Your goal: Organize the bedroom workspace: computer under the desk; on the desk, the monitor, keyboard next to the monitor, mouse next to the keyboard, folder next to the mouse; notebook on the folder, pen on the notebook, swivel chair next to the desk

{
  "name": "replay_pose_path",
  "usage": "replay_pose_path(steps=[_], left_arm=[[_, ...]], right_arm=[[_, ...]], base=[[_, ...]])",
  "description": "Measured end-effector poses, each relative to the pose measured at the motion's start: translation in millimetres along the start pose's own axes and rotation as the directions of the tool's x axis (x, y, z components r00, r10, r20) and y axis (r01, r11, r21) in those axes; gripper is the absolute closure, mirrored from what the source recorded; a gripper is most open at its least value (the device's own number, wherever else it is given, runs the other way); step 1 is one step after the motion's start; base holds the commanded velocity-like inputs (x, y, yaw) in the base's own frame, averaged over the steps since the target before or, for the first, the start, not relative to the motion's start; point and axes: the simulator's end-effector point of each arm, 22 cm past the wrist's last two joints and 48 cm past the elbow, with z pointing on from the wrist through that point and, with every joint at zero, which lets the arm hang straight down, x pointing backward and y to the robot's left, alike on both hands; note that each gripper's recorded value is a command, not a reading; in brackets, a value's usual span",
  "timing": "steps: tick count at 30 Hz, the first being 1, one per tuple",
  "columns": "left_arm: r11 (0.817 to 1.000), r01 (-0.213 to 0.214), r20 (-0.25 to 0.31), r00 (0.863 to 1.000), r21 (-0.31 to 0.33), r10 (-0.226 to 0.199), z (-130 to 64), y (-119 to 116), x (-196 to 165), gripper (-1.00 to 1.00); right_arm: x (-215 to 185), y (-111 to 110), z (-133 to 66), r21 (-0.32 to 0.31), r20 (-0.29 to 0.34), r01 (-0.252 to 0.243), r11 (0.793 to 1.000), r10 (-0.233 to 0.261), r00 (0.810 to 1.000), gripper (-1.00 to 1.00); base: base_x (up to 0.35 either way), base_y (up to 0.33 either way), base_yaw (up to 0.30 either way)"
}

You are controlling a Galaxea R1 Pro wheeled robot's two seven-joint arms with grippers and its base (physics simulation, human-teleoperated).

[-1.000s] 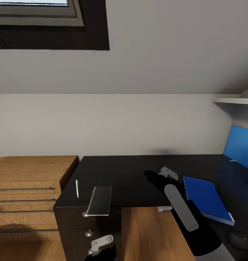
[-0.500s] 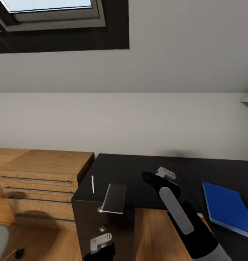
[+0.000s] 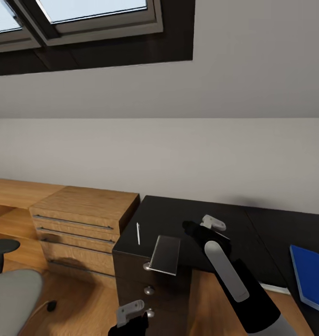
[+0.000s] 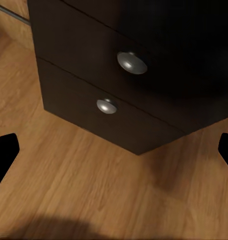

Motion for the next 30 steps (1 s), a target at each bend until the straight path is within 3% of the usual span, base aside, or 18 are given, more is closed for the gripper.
replay_pose_path(steps=[14,17,30], left_arm=[[1.000,-0.002,-0.009,1.000,0.001,0.002,1.3,0,3,-1.00],[1.000,-0.001,-0.010,1.000,-0.001,0.001,1.8,1,3,-1.00],[1.000,0.002,-0.015,1.000,-0.006,-0.002,3.2,3,5,-1.00]], right_arm=[[5,-1,3.0,0.003,-0.010,0.006,1.000,-0.006,1.000,-1.00],[21,13,1.4,-0.020,-0.028,0.056,0.998,-0.056,0.998,-1.00],[30,22,0.3,-0.017,-0.007,0.140,0.990,-0.140,0.990,-1.00]], base=[[0.097,0.084,0.270],[0.003,0.002,0.270],[0.000,0.000,0.270]])
